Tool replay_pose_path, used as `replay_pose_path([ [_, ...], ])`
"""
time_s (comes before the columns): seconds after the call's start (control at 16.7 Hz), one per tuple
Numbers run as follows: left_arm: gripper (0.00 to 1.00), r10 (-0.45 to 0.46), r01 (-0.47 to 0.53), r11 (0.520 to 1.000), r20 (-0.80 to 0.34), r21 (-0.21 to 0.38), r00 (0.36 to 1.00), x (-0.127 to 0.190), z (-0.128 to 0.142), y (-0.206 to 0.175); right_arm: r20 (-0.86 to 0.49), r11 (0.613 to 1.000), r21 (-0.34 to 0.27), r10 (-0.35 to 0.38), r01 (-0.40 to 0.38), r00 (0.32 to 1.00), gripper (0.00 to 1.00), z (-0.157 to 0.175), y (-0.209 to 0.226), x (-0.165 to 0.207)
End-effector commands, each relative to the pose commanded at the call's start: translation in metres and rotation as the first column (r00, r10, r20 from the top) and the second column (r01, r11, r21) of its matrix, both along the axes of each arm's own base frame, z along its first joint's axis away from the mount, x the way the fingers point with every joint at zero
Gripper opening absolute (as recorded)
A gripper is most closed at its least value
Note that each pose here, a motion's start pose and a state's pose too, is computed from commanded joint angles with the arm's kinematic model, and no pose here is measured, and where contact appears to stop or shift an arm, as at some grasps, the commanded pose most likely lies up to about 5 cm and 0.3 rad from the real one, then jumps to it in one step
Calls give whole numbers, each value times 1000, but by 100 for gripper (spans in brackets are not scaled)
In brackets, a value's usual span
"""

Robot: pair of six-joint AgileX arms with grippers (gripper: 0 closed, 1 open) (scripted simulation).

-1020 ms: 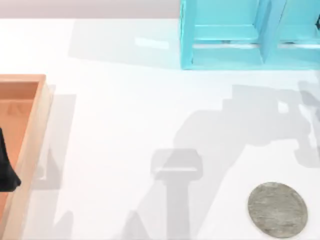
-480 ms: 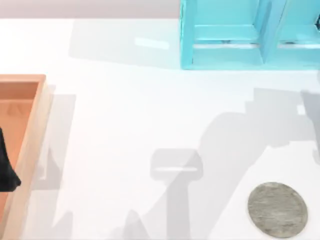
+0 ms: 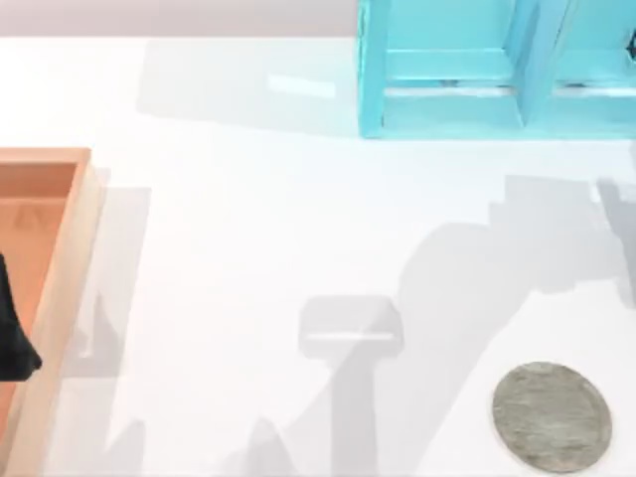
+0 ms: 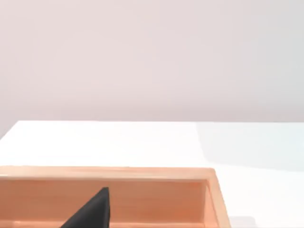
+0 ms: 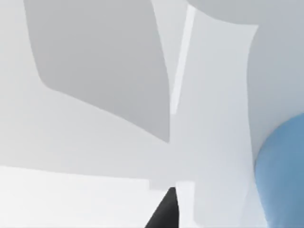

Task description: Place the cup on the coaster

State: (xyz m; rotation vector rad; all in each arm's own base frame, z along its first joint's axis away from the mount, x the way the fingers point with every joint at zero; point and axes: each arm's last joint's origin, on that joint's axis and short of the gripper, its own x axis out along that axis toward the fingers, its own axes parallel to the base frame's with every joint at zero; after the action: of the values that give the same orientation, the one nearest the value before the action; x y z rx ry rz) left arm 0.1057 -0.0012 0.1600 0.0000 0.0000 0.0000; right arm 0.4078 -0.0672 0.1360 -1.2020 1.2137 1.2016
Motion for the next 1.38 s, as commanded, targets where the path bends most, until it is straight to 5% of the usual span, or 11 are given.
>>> replay_pose_path([
  [0.36,100,0,0,1000,0,0,1000,0,0,0,0,1000,0,0,0,1000,0,0,0,0],
  [1.02,100,0,0,1000,0,0,1000,0,0,0,1,1000,-1,-9,9,1000,0,2,9,1],
  [1.38,100,0,0,1000,0,0,1000,0,0,0,-1,988,-11,-155,155,988,0,14,89,-5],
])
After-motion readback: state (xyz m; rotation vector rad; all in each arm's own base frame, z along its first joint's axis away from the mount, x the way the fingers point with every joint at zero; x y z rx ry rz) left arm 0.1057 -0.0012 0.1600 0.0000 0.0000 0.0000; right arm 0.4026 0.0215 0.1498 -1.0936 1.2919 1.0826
